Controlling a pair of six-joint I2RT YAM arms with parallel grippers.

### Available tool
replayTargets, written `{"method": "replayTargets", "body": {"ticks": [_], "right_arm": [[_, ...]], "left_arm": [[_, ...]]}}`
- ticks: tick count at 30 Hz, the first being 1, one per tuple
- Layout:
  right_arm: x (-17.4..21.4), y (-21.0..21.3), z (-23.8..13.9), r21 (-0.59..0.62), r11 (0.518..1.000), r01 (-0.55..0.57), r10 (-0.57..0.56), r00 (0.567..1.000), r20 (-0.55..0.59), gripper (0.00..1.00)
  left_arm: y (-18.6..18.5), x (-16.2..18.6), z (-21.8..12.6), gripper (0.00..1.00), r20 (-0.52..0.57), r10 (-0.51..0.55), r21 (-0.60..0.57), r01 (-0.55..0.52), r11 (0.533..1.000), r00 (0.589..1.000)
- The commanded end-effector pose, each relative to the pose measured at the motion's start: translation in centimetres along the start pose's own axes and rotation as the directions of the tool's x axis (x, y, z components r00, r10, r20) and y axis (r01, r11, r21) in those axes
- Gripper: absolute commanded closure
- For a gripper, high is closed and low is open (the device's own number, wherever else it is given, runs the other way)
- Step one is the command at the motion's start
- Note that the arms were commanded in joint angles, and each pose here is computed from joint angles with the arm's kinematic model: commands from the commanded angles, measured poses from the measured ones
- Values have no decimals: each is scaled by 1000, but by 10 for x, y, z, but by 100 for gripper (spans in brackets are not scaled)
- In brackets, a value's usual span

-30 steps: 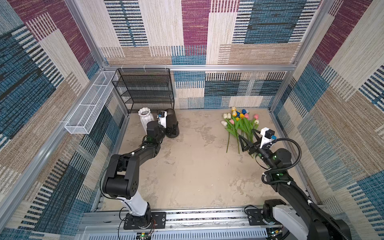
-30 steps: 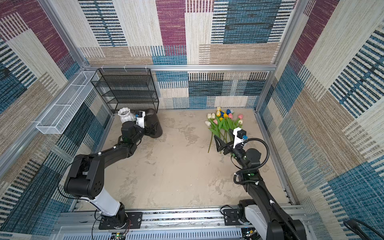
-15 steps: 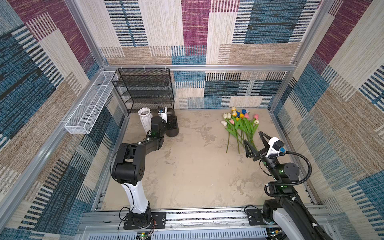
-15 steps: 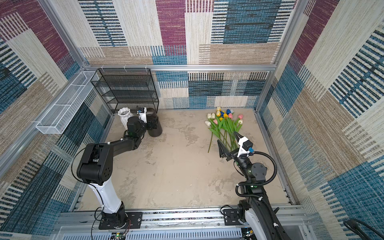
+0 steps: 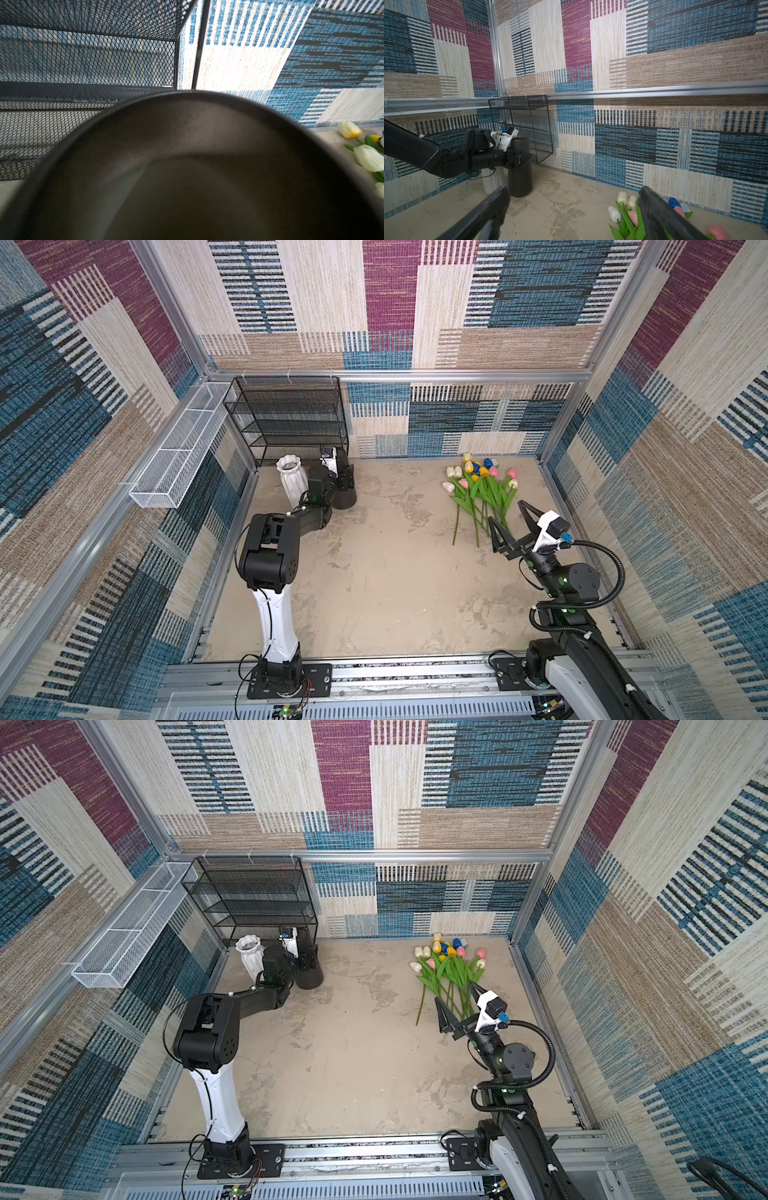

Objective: Arrange the flowers into the vase
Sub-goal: 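Grasp the dark grey vase with the left gripper while the right gripper nears the tulips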

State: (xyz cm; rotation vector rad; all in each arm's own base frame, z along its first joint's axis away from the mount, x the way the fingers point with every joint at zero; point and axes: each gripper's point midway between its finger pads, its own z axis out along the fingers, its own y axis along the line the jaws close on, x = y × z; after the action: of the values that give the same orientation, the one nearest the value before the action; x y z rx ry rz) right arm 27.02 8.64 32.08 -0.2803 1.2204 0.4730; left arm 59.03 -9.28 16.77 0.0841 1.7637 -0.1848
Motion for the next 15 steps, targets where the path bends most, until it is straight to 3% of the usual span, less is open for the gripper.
{"method": "replayTargets", "body": {"ticks": [1, 11, 15], "right_arm": [[-1, 1, 1, -5, 1000, 0, 0, 1000, -3, 0], [-1, 0, 5, -13, 1000, -4, 4, 1000, -1, 0], [1, -2, 5, 0, 1000, -9, 9, 1000, -6, 0]], "left_arm": [[2, -1, -1, 22, 9, 24, -10, -24, 1000, 1000], [-11, -14, -16, 57, 41, 56, 58, -58, 997, 998], [-31, -20, -29, 73, 53, 50, 158, -58, 986, 997]]}}
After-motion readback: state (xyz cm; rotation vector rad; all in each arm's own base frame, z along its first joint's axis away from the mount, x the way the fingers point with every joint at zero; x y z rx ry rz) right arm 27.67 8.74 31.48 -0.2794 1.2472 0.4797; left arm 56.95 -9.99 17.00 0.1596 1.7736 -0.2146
